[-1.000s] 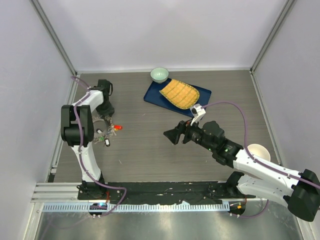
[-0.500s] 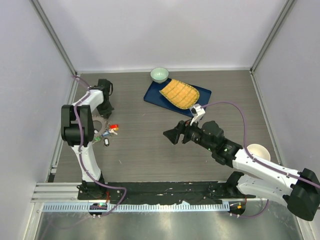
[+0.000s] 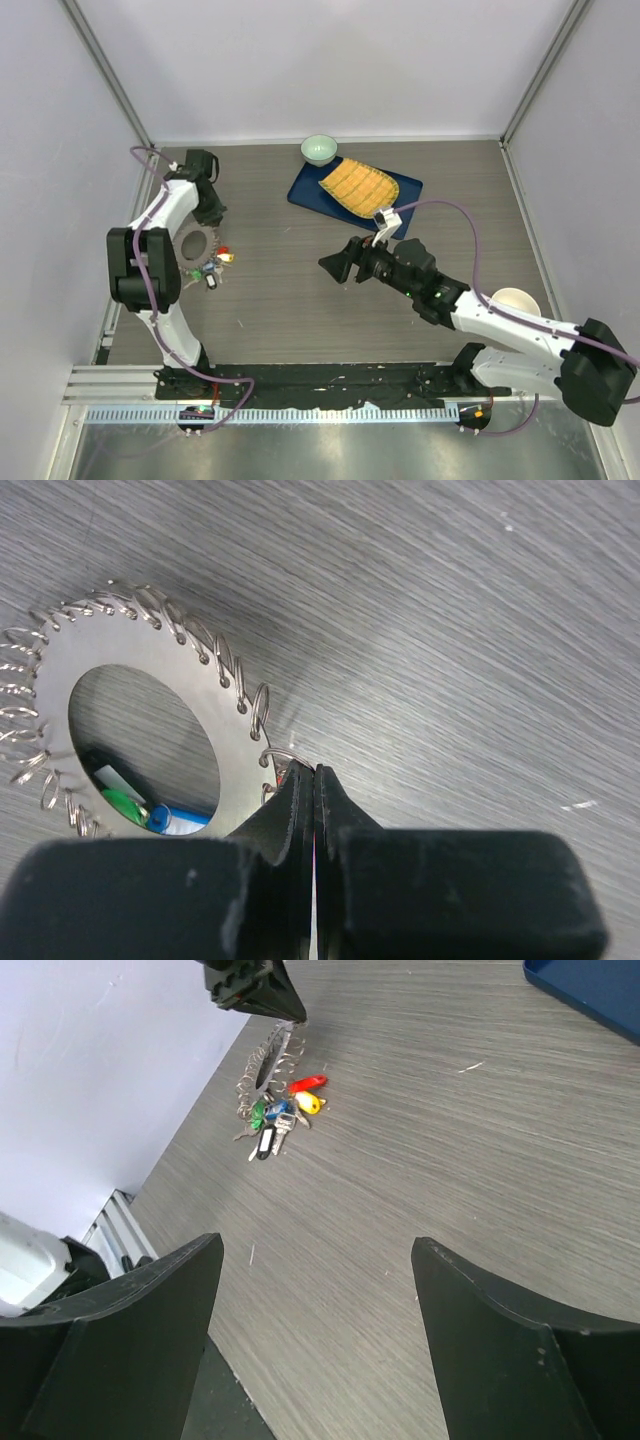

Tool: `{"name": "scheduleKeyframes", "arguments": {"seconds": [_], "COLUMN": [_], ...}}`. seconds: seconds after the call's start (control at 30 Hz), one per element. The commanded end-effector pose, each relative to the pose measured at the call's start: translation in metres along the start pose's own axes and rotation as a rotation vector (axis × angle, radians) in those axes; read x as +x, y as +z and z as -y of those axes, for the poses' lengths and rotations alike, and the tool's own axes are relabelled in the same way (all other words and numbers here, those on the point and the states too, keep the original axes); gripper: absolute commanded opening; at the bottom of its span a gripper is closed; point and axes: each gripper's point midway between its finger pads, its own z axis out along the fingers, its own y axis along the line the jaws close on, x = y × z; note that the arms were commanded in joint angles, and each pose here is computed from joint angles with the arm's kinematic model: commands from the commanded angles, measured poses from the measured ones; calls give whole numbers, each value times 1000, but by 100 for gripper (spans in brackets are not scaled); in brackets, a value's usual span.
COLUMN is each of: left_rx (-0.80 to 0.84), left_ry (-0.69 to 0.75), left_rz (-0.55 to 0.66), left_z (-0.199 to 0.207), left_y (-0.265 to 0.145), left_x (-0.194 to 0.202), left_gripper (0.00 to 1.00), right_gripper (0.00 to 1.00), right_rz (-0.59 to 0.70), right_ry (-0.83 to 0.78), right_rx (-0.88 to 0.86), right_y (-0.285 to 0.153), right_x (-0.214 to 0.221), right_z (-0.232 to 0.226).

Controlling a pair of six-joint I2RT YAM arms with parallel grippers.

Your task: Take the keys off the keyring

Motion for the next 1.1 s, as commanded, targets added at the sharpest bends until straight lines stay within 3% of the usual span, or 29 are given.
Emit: {"name": "scheduleKeyframes", "arguments": {"seconds": [0.0,0.27,0.6,0.83,1.07], "left_rx": [111,272,467,592,631], "left_ry": [4,-1,40,26,36], "left_rz": [26,37,47,21,21], "left_z": [18,39,72,92,104], "left_y": [-31,-81,-154,-186,-195], "left_x": [-4,-5,23,47,53], "left_gripper": [0,0,0,0,0], "right_gripper": [83,80,74,72,70], "right_rz": [119,82,153,189,187], "right_ry": [8,0,-77,-85,-102], "right_rx": [-2,-4,-172,-246,-201], "right_y": [22,81,107,133,155], "right_x": [-23,-19,-27,-20,-2], "right_z": [-1,-1,-25,-33,-29]}}
